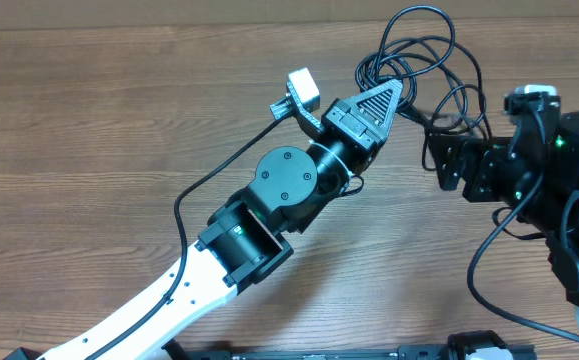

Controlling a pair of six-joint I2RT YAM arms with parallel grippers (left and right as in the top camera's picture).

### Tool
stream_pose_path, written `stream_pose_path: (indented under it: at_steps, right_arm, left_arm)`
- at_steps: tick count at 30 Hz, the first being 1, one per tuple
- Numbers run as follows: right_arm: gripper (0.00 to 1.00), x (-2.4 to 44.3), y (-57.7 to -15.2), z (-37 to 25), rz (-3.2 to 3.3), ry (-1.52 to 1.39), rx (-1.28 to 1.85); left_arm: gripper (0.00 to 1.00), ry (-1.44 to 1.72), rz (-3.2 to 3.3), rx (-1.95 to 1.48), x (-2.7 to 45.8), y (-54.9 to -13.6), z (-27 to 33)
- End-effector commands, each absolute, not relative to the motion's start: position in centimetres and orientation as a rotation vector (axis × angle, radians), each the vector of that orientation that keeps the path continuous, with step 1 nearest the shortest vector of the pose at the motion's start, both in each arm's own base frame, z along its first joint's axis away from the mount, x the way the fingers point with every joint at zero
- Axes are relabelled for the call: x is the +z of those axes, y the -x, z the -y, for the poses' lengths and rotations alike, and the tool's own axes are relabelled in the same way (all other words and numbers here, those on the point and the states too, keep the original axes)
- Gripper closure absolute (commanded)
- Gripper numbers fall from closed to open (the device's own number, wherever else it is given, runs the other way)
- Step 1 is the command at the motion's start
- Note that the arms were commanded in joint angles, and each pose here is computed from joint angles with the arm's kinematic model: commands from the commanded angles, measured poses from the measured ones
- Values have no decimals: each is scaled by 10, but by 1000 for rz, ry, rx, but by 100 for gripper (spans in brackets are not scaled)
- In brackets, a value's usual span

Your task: Untangle cables

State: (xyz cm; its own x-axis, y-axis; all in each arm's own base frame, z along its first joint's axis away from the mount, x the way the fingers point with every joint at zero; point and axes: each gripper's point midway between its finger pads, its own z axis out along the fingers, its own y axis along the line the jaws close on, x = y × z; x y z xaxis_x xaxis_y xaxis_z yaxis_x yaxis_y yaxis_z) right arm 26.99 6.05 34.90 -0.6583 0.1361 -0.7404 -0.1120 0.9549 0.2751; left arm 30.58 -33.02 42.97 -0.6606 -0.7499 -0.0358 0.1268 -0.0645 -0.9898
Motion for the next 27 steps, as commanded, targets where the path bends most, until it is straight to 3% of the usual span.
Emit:
stream_pose_path:
  at_steps: [1,27]
  right_arm:
    - [12,351,-276,-39,-2238,-159,269]
    - [12,321,-273,-46,-2385,-178,309]
  left_arm:
    - [96,658,-1555,-1849,447,-300,332]
    - [96,628,-1543,-1884,453,-297,334]
